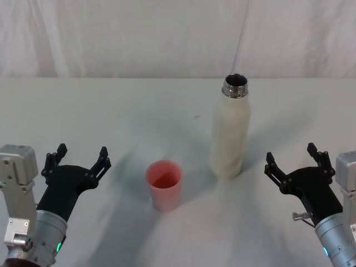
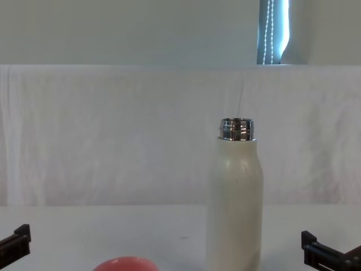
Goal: Grasp the thermos with one hand and pour water into the cup lid.
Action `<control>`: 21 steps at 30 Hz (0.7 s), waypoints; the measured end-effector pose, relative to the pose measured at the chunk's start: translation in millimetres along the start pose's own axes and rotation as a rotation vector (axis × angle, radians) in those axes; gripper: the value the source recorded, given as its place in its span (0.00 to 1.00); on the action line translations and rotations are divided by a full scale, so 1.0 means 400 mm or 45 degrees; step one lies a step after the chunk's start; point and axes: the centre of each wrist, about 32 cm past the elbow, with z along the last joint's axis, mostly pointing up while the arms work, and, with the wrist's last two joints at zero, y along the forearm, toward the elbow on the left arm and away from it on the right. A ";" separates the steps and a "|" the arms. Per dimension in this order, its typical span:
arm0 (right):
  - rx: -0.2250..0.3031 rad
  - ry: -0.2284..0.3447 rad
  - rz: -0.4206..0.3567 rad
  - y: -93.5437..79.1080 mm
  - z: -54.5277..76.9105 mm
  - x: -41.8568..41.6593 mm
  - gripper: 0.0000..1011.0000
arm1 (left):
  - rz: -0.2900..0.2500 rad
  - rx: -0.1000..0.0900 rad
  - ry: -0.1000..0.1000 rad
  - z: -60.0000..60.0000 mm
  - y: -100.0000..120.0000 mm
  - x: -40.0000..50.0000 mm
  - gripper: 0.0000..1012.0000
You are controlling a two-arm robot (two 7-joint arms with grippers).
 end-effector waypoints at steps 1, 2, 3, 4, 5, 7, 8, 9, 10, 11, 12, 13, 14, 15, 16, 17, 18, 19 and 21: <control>0.000 0.000 0.000 0.000 0.000 0.000 0.99 | 0.000 0.000 0.000 0.000 0.000 0.000 0.99; 0.000 0.000 0.000 0.000 0.000 0.000 0.99 | 0.000 0.000 0.000 0.000 0.000 0.000 0.99; 0.000 0.000 0.000 0.000 0.000 0.000 0.99 | 0.000 0.000 0.000 0.000 0.000 0.000 0.99; 0.000 0.000 0.000 0.000 0.000 0.000 0.99 | 0.000 0.000 0.000 0.000 0.000 0.000 0.99; 0.000 0.000 0.000 0.000 0.000 0.000 0.99 | 0.000 0.000 0.000 0.000 0.000 0.000 0.99; 0.000 0.000 0.000 0.000 0.000 0.000 0.99 | 0.000 0.000 0.000 0.000 0.000 0.000 0.99; 0.000 0.000 0.000 0.000 0.000 0.000 0.99 | 0.000 0.000 0.000 0.000 0.000 0.000 0.99; 0.000 0.000 0.000 0.000 0.000 0.000 0.99 | 0.000 0.000 0.000 0.000 0.000 0.000 0.99; 0.000 0.000 0.000 0.000 0.000 0.000 0.99 | 0.000 0.000 0.000 0.000 0.000 0.000 0.99; 0.000 0.000 0.000 0.000 0.000 0.000 0.99 | 0.000 0.000 0.000 0.000 0.000 0.000 0.99; 0.000 0.000 0.000 0.000 0.000 0.000 0.99 | 0.000 0.000 0.000 0.000 0.000 0.000 0.99; 0.000 0.000 0.000 0.000 0.000 0.000 0.99 | 0.000 0.000 0.000 0.000 0.000 0.000 0.99; 0.000 0.000 0.000 0.000 0.000 0.000 0.99 | 0.000 0.000 0.000 0.000 0.000 0.000 0.99; 0.000 0.000 0.000 0.000 0.000 0.000 0.99 | 0.000 0.000 0.000 0.000 0.000 0.000 0.99; 0.000 0.000 0.000 0.000 0.000 0.000 0.99 | 0.000 0.000 0.000 0.000 0.000 0.000 0.99; 0.000 0.000 0.000 0.000 0.000 0.000 0.99 | 0.000 0.000 0.000 0.000 0.000 0.000 0.99; 0.000 0.000 0.000 0.000 0.000 0.000 0.99 | 0.000 0.000 0.000 0.000 0.000 0.000 0.99; 0.000 0.000 0.000 0.000 0.000 0.000 0.99 | 0.000 0.000 0.000 0.000 0.000 0.000 0.99; 0.000 0.000 0.000 0.000 0.000 0.000 0.99 | 0.000 0.000 0.000 0.000 0.000 0.000 0.99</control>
